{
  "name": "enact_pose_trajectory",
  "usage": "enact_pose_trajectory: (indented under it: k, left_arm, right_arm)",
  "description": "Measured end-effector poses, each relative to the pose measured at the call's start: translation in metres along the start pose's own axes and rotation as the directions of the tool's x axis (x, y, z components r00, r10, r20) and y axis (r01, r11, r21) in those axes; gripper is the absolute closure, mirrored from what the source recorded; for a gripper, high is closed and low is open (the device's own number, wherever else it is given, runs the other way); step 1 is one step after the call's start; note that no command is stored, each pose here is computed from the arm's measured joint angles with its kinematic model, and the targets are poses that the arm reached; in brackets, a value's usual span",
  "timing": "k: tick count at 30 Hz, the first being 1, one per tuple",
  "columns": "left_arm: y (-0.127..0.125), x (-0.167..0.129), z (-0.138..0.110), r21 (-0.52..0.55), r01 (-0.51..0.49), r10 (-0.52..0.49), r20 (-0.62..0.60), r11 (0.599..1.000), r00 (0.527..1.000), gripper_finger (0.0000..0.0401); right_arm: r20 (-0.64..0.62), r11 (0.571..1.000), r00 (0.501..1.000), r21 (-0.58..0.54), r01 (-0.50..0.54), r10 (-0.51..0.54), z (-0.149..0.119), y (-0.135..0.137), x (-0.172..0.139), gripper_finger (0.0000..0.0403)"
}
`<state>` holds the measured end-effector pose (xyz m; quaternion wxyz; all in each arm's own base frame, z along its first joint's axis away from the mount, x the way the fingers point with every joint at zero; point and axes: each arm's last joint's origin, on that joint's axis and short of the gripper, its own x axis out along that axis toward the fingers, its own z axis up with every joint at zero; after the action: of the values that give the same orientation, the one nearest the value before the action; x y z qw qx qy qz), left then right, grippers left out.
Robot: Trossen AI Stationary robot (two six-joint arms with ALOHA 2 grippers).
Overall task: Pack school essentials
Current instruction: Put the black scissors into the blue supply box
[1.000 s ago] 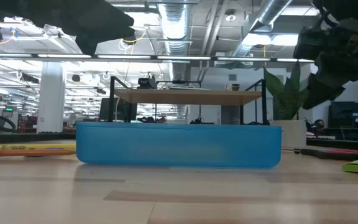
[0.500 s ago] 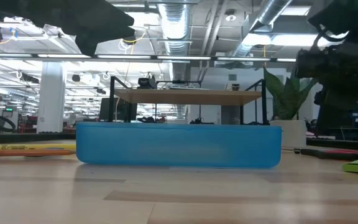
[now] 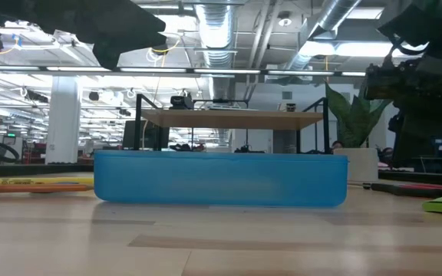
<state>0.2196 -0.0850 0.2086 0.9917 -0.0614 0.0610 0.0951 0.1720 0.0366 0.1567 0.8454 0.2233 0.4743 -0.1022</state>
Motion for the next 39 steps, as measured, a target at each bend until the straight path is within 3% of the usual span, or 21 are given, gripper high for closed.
enact_pose_trajectory:
  k: [27, 33, 39]
  left_arm:
    - [0.001, 0.001, 0.000, -0.008, -0.004, 0.004, 0.000, 1.000, 1.000, 0.0289]
    - [0.001, 0.001, 0.000, -0.007, -0.004, 0.004, -0.001, 1.000, 1.000, 0.0289]
    - [0.001, 0.001, 0.000, -0.007, -0.005, 0.005, -0.002, 1.000, 1.000, 0.0289]
  right_arm:
    - [-0.029, 0.998, 0.999, 0.044, -0.042, 0.044, -0.005, 0.007, -0.001, 0.0220]
    - [0.004, 0.992, 0.992, 0.042, -0.123, 0.123, -0.004, 0.017, -0.002, 0.0220]
    - [0.003, 0.990, 0.991, 0.046, -0.132, 0.132, -0.005, 0.019, -0.002, 0.0221]
